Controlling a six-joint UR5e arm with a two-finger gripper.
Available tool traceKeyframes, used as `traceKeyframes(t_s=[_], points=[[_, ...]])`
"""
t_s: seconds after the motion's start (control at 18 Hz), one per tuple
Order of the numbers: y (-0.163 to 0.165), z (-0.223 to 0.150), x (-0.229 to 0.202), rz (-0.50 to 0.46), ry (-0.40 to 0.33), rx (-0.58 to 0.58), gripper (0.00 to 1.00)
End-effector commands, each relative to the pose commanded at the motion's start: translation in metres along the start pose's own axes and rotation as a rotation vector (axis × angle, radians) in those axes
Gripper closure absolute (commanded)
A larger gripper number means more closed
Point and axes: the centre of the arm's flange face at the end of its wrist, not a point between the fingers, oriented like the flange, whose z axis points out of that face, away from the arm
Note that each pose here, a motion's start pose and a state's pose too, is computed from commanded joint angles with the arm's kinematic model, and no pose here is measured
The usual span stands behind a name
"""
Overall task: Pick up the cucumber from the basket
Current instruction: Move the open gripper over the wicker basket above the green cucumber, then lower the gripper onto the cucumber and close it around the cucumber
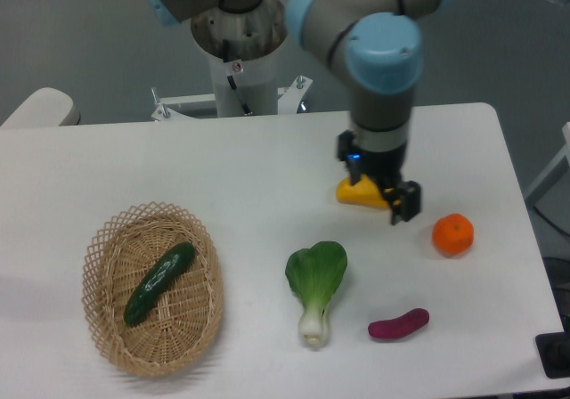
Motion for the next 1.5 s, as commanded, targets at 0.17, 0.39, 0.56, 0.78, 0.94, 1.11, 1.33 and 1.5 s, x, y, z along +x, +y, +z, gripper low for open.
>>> traceKeyframes(t_s=[0.17, 0.39, 0.56, 0.78, 0.94, 1.11, 1.33, 1.5], points=[[-0.050, 0.015, 0.046, -0.159, 0.030, -0.008, 0.00], [-0.093, 0.034, 0.094, -0.279, 0.061, -0.029, 0.00], [-0.117, 0.055, 0.116, -0.341, 0.143, 0.018, 0.00], [-0.150, 0.088, 0.142, -0.347, 0.141, 0.077, 0.00], [-0.161, 0.112, 0.152, -0.318, 0.149, 0.062, 0.00], [-0.161, 0.126, 0.162, -0.230, 0.159, 0.046, 0.00], [-0.163, 0.140, 0.167, -0.193, 0.164, 0.026, 0.00], [-0.165, 0.152, 0.175, -0.157, 0.175, 0.010, 0.00]])
